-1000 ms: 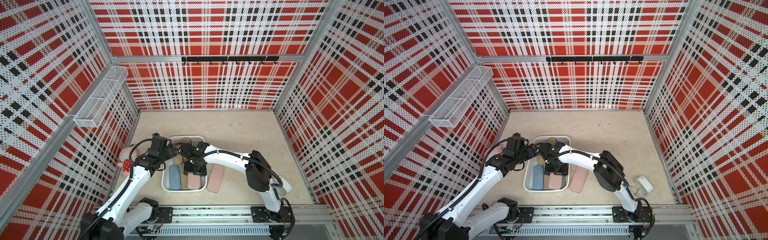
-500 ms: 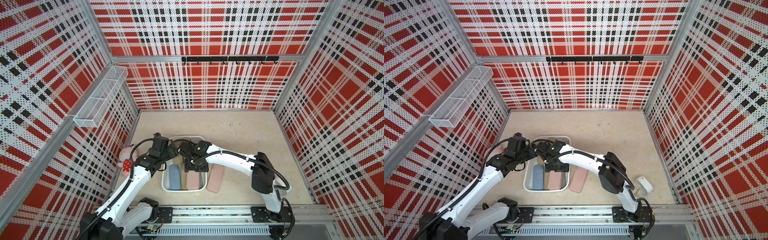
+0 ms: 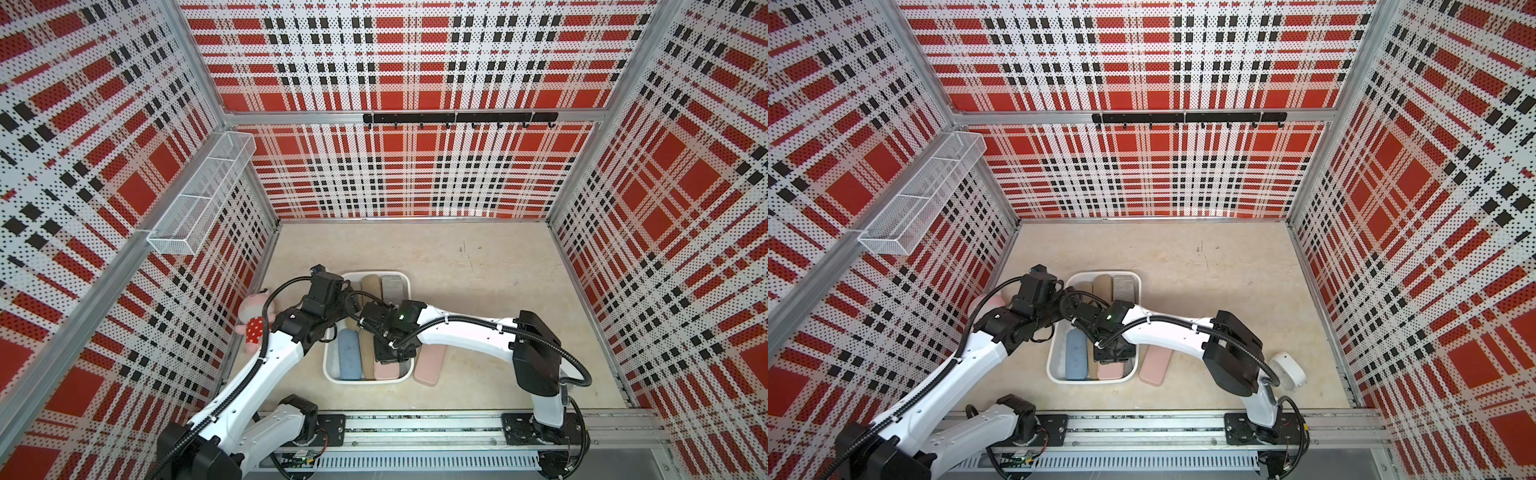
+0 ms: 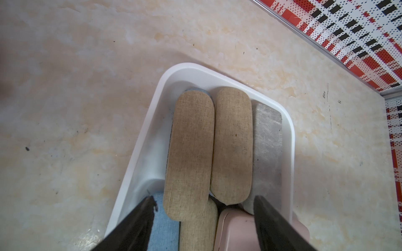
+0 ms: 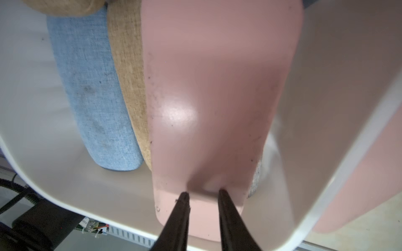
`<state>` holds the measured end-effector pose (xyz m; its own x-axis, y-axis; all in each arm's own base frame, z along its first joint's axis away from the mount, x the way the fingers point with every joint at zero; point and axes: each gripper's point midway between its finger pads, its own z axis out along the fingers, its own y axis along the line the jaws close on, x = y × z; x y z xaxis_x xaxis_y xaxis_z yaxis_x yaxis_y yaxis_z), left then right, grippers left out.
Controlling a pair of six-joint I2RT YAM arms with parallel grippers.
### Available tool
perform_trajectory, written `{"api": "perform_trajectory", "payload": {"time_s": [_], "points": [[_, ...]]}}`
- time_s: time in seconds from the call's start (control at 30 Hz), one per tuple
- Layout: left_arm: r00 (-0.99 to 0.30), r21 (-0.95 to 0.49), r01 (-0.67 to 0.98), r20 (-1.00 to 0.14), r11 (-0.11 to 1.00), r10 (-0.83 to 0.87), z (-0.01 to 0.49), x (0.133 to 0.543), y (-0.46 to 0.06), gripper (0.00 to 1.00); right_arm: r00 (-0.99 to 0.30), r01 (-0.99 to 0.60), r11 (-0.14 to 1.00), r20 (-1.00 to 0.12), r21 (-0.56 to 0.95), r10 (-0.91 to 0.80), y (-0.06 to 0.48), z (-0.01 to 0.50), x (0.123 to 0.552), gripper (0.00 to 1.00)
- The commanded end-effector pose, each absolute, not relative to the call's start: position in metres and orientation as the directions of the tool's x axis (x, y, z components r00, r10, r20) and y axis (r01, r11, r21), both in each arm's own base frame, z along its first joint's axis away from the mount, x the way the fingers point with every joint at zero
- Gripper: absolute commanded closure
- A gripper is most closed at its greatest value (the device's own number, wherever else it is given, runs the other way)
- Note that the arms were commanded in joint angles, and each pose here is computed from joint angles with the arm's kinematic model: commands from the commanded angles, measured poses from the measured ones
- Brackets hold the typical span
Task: Put the glasses cases into the storage boxes
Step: Place the glasses case in the storage box, then pick up the glasses case at the center of the board.
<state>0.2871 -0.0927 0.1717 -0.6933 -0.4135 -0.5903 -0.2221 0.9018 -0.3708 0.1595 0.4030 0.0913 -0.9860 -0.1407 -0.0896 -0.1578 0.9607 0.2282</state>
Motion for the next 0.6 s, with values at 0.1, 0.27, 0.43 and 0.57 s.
{"api": "perform_trajectory", "payload": {"time_s": [0.1, 0.27, 0.43, 0.57], "points": [[-0.720, -0.386, -0.119, -0.601, 0.915, -0.347, 0.183, 0.283, -0.131, 0.17, -0.960, -0.173, 0.938, -0.263, 0.299, -0.093, 0.399, 0.149, 0.179, 0.39], [-0.763, -0.338, 0.067, -0.624, 0.939, -0.169, 0.191, 0.276, -0.206, 0.09, -0.884, 0.068, 0.975, -0.440, 0.209, 0.156, 0.299, 0.202, 0.216, 0.20], [-0.782, -0.276, 0.235, -0.624, 0.932, 0.012, 0.184, 0.266, -0.287, 0.05, -0.796, 0.324, 0.921, -0.463, 0.216, 0.389, 0.187, 0.207, 0.222, 0.08], [-0.788, -0.211, 0.326, -0.599, 0.922, 0.142, 0.159, 0.258, -0.337, 0.01, -0.758, 0.440, 0.874, -0.436, 0.208, 0.485, 0.134, 0.194, 0.213, 0.01]]}}
